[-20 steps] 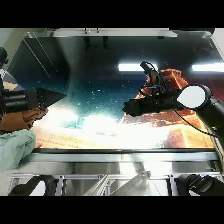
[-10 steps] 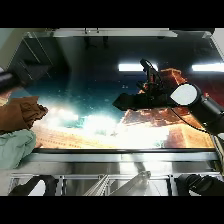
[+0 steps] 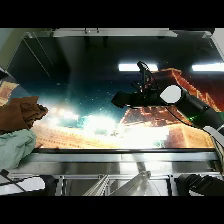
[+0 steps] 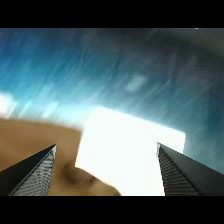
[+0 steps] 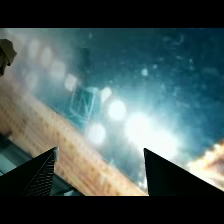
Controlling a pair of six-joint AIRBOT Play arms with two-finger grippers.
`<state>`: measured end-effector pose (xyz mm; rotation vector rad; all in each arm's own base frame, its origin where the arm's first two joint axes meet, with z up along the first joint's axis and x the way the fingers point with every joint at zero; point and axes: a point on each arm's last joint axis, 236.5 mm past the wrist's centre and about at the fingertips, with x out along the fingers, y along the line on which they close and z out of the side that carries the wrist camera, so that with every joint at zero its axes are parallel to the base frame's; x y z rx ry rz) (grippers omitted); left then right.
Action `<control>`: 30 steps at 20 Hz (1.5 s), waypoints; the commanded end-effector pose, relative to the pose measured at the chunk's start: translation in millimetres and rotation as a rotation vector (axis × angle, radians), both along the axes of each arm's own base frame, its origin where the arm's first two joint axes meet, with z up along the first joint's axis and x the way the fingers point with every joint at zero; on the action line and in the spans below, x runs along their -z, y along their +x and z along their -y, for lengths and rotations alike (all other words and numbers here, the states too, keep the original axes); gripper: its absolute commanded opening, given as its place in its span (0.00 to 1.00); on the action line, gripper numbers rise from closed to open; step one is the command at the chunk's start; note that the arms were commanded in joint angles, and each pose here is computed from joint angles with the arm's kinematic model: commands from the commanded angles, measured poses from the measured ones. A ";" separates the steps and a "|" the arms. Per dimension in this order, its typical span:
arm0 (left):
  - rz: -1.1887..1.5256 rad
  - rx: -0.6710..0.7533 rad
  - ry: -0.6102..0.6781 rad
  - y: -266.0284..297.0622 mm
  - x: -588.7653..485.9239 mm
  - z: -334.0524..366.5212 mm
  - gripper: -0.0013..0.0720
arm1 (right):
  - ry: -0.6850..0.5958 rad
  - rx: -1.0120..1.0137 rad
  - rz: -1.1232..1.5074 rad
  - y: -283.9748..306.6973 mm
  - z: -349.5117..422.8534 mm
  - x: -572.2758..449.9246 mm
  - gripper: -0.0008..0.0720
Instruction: Fold the shirts.
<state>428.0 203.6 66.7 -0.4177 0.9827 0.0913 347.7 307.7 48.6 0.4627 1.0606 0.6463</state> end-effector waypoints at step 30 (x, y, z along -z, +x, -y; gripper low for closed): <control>0.320 0.884 -0.587 -43.5 -228.6 412.9 1.00 | 0.022 0.045 0.089 -7.7 94.6 -92.4 0.78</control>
